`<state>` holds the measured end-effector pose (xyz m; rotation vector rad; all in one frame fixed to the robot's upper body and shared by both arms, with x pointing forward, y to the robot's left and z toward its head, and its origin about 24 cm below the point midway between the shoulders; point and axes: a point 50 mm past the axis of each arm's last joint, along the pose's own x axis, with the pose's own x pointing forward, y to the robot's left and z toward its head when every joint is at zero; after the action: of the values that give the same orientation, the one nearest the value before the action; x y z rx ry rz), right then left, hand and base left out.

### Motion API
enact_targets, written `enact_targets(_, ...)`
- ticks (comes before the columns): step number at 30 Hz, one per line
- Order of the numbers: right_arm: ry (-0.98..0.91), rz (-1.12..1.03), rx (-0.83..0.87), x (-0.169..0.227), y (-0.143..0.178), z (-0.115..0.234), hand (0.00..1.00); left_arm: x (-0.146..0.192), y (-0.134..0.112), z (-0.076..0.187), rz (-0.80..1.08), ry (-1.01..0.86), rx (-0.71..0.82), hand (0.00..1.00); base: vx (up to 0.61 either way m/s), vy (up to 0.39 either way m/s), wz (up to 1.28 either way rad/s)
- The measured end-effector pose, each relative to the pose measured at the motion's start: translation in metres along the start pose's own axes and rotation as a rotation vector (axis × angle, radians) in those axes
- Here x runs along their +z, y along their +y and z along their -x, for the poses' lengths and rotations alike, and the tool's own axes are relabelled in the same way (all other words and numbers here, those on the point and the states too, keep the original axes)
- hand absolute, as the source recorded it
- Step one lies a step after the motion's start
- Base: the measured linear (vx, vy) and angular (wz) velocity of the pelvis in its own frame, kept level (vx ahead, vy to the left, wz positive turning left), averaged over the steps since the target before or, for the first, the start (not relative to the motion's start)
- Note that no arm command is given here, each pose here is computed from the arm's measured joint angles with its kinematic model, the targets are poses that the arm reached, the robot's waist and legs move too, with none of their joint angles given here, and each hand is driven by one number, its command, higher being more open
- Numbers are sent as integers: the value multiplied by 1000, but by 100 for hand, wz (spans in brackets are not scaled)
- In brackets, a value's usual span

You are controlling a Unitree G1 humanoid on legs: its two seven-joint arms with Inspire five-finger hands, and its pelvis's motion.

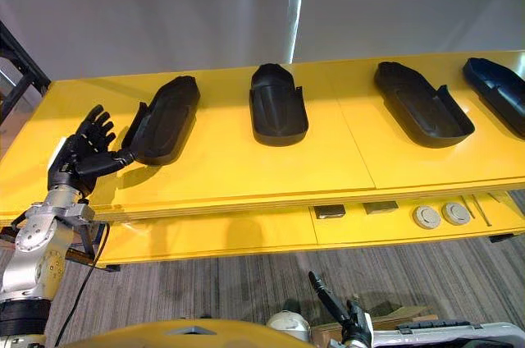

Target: Walk over and take three plastic housings, then place them on the shelf

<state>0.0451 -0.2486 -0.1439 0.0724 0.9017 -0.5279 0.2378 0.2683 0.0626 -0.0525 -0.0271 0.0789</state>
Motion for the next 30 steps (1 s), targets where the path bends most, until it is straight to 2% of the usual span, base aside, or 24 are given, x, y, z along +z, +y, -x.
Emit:
enact_targets(9,6,5,13,1,0,-1,100,-17,-3,9,23,105,-70,100,-1,1,0)
enact_targets(18,-4,4,27,5,3,-3,100,-23,-4,15,90,126,-98,100,0,0,0)
enact_targets(27,0,3,38,8,6,-6,100,-24,-5,16,174,124,-90,100,0,0,0)
enact_targets(30,-1,3,41,9,6,-6,100,-24,-2,16,155,125,-33,100,0,0,0)
